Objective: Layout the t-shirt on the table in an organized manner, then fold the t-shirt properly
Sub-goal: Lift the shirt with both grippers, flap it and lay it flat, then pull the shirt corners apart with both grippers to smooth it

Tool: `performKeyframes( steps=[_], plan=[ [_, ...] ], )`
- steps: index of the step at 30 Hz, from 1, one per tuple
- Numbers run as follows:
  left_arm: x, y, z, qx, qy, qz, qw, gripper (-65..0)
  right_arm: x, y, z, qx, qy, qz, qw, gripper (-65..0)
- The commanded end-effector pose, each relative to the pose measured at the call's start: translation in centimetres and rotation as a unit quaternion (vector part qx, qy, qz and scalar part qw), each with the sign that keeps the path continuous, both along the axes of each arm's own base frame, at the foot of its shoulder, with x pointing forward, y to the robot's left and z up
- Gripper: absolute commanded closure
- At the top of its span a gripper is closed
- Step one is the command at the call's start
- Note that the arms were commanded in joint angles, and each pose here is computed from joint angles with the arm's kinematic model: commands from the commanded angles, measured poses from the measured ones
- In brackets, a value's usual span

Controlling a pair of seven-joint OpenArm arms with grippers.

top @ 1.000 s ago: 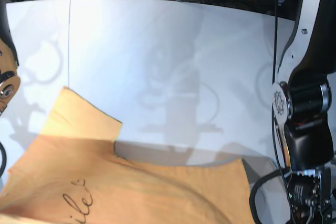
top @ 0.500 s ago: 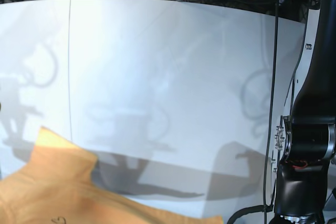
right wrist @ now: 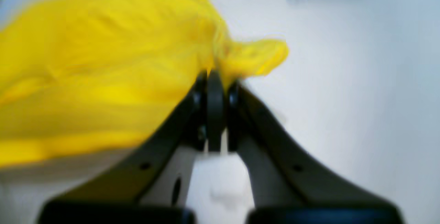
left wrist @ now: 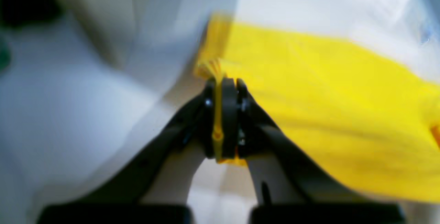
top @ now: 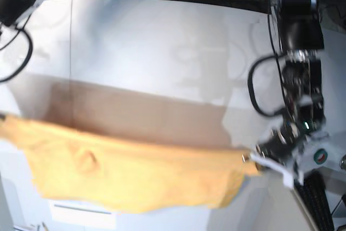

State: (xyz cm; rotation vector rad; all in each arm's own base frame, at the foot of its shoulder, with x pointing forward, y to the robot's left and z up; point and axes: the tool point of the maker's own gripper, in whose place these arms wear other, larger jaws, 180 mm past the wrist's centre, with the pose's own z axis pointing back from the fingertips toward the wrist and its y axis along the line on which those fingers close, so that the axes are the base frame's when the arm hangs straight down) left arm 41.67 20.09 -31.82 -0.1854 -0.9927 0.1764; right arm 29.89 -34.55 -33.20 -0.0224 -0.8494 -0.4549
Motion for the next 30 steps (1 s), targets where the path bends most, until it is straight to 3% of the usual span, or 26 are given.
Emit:
performKeyframes(
  steps=[1,4,9,19,30],
  plan=[
    [-0.7,-0.2,-0.8,-0.002,0.006,-0.005,1.0,0.0,0.0,-0.8,-0.3,-0.004,-0.013,-0.006,0.9999,0.0],
    [-4.6,0.3,-6.9,-0.008,0.082,0.006,0.997,0.0,-2.6,-0.8,-6.6,0.038,0.032,-0.025,0.9985,0.0],
    [-8.5,1.3,-10.6,-0.001,0.103,0.023,0.994,0.0,-7.2,-0.8,-11.8,0.063,0.086,-0.045,0.9933,0.0],
    [-13.4,3.0,-13.5,0.022,0.154,0.024,0.987,0.0,-13.4,1.2,-14.8,0.071,0.145,-0.032,0.9864,0.0],
    [-18.5,4.0,-12.9,0.047,0.169,0.015,0.984,0.0,-17.9,3.2,-15.0,0.066,0.171,-0.011,0.983,0.0]
  ],
)
